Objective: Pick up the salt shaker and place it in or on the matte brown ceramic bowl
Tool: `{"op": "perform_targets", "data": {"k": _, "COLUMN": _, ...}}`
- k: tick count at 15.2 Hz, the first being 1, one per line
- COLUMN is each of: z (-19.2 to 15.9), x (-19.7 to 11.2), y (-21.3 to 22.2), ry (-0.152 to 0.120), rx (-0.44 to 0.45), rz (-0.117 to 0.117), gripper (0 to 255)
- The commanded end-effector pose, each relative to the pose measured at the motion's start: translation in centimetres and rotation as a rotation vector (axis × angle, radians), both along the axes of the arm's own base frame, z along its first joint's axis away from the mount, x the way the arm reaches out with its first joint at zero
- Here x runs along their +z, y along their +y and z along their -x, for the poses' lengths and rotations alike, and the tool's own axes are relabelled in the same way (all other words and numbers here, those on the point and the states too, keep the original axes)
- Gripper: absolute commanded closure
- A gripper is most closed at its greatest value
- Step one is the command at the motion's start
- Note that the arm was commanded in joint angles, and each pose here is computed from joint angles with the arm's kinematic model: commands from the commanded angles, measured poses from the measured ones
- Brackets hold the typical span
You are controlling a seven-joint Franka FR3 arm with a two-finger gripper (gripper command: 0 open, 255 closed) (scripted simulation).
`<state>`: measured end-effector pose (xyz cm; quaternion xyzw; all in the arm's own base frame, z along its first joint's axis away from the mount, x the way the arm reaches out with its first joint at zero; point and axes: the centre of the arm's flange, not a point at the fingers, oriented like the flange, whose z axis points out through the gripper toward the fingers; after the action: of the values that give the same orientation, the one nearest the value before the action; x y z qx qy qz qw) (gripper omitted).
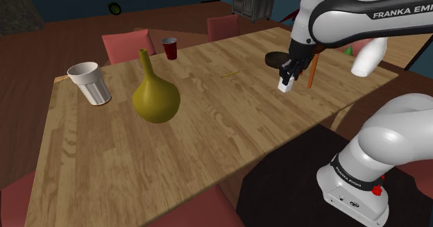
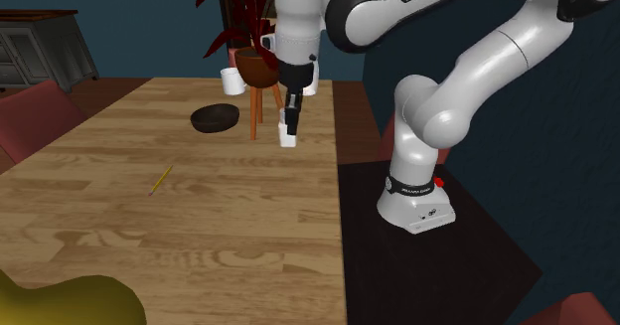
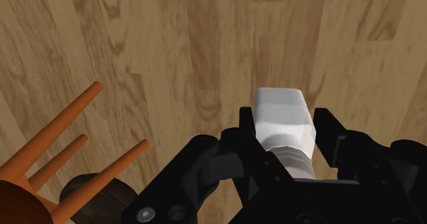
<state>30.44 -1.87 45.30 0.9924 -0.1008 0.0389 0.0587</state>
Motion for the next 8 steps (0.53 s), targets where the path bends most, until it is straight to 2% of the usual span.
{"op": "perform_targets", "data": {"k": 1, "z": -1.3, "x": 0.0, "y": -2.0, "ry": 0.000, "rx": 0.000, "rz": 0.000, "gripper": 255}}
{"op": "perform_targets", "data": {"k": 8, "z": -6.3, "x": 0.3, "y": -9.8, "ry": 0.000, "rx": 0.000, "rz": 0.000, "gripper": 255}}
